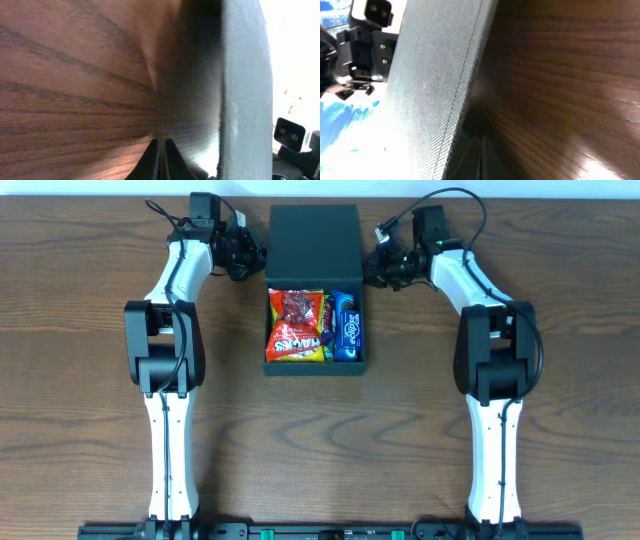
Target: Pack container
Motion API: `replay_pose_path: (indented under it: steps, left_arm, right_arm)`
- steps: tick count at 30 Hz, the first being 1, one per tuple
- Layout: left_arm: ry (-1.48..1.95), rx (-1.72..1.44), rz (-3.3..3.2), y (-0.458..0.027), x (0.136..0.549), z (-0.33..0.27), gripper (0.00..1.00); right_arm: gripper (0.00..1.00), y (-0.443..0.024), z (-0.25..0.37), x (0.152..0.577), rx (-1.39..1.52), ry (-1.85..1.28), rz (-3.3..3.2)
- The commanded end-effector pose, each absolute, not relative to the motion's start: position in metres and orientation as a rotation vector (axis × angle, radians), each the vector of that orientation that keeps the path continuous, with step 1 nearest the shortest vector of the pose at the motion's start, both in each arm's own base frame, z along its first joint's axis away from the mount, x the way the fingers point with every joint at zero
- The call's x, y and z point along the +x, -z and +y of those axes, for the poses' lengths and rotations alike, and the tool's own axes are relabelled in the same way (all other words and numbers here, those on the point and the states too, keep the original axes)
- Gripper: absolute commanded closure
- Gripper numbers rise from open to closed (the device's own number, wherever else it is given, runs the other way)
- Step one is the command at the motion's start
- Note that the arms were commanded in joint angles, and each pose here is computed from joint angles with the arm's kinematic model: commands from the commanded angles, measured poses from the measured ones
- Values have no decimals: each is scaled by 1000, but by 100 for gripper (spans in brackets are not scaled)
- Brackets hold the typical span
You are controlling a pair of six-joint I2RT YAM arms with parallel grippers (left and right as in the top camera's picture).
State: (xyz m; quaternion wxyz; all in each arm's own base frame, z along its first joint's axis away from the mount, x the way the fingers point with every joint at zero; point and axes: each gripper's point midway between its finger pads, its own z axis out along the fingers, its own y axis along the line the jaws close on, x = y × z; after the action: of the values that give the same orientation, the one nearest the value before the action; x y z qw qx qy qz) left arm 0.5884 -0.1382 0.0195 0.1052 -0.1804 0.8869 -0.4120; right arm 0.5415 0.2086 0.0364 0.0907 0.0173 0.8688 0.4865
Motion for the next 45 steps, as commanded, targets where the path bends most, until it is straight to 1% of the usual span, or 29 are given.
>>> replay_pose_path:
  steps: [1,6,11,16,18,23,26,30,33,37,41,45]
  left_arm:
    - [1321,-407,2566,-42,591,-151,94]
    - [1328,-293,2496,-77,601,-151,94]
    - [1262,-108,2431,-131,597,-148,94]
    - [1196,61,2395,-178,577,-148,94]
    - [1156,163,2367,-209,561,-147,94]
    - [1060,339,2352,-247,527,-144,94]
    - [929,371,2406,-255,508,-132,94]
    - [792,330,2459,-265,495,-117,94]
    - [747,313,2490,-274,481,-111,94]
    - [701,306,2580,-272,456,-113,94]
    - [619,436,2696,-252,429,-138,94]
    - [538,622,2808,-212,401,-177,94]
  right_arm:
    - [98,-72,216,551,-131,-1500,2454]
    - [99,-117,217,558,-251,-1451,2359]
    - [98,-155,215,552,-358,-1388,2306]
    - [98,-183,206,535,-461,-1240,2312]
    - [98,-207,202,519,-561,-1181,2281]
    - [98,-230,189,485,-714,-1026,2307]
    - [99,-231,172,475,-703,-866,2393]
    - [99,-239,149,478,-591,-699,2456]
    - [99,-245,136,479,-495,-637,2486]
    - [99,-254,129,473,-470,-629,2490]
    - [98,-264,120,457,-446,-630,2515]
    - [99,-293,102,427,-404,-614,2521]
